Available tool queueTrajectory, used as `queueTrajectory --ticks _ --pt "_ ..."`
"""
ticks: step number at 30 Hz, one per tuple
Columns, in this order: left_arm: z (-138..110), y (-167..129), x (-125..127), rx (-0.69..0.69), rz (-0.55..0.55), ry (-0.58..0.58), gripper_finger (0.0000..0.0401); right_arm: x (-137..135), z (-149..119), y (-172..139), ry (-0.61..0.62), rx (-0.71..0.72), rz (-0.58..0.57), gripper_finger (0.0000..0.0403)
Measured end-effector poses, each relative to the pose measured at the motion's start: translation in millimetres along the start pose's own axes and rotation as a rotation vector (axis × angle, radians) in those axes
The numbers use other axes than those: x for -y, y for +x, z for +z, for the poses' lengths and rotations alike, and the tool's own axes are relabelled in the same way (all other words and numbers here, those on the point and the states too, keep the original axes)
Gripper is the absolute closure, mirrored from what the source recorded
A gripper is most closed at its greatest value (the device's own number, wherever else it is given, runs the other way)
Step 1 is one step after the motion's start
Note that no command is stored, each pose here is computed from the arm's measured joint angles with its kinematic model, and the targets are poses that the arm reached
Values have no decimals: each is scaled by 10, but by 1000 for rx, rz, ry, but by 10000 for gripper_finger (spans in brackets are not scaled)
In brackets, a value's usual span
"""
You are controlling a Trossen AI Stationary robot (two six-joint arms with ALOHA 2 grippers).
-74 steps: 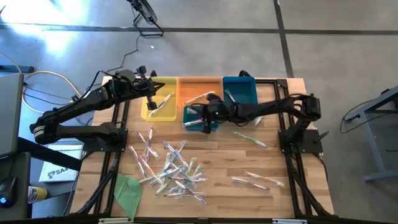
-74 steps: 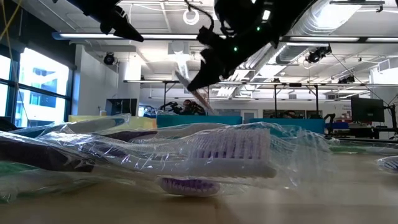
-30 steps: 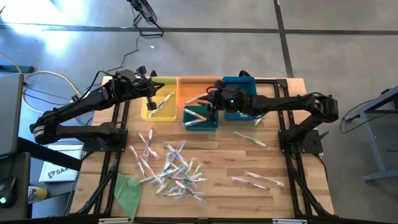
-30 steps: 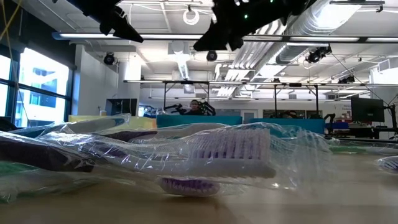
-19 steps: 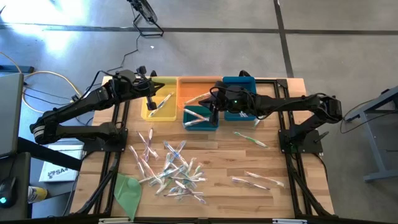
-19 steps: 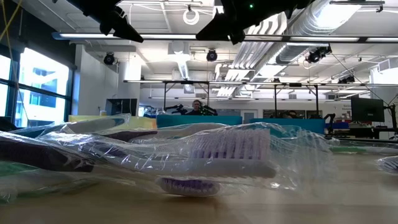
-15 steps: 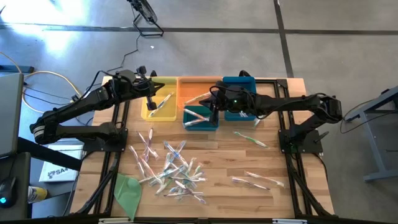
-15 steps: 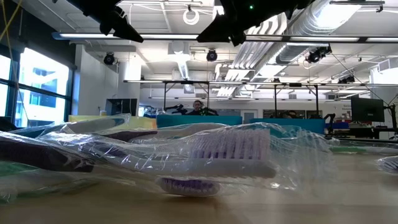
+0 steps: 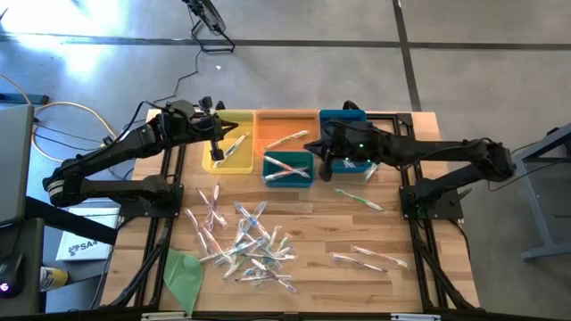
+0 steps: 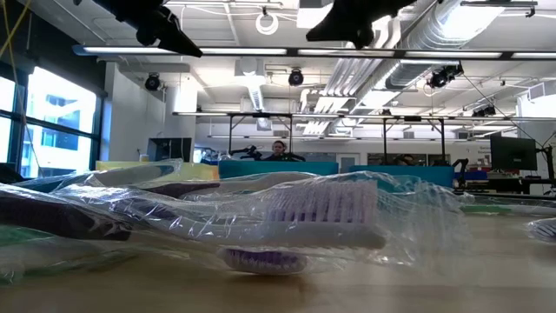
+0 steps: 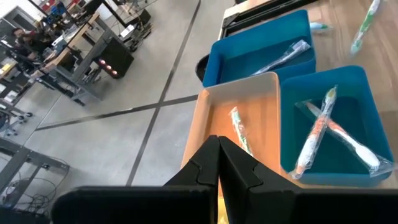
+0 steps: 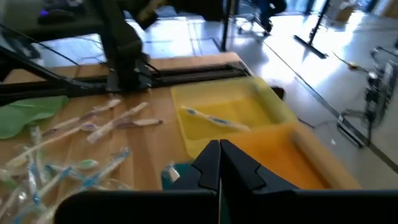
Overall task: Pick & Place Toothbrushes
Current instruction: Put the green toothbrush into the orange bin
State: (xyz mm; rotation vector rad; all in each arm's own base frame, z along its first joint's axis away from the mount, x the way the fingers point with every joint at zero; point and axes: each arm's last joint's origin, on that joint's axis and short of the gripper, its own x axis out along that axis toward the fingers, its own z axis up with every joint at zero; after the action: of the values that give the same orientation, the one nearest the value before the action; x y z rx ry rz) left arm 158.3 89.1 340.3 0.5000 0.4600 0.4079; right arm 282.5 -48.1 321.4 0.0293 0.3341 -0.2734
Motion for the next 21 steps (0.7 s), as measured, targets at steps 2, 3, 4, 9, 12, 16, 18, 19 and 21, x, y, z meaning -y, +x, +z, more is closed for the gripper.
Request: queueTrajectory --ticks 2,3,4,9,12,16,18,19,21 --pt "0 0 0 1 0 0 401 18 -41 -58 18 6 -30 401" --pt "0 0 1 0 -1 1 401 27 -70 -102 31 5 -40 401" --pt "1 0 0 1 0 2 401 34 -105 -144 43 0 -51 401" --pt "0 0 1 0 0 3 401 80 -261 -302 82 -31 -130 401" --pt "0 0 0 -1 2 6 401 119 -305 -390 106 -44 -172 401" --pt "1 1 -2 -1 6 30 401 176 -408 -498 150 -153 -208 401" --pt "7 0 -8 5 14 36 401 184 -482 -539 182 -227 -221 401" --pt "9 0 -11 3 21 41 401 181 -510 -559 203 -256 -222 401" --pt "8 0 -14 -1 28 50 401 157 -552 -594 250 -302 -202 401"
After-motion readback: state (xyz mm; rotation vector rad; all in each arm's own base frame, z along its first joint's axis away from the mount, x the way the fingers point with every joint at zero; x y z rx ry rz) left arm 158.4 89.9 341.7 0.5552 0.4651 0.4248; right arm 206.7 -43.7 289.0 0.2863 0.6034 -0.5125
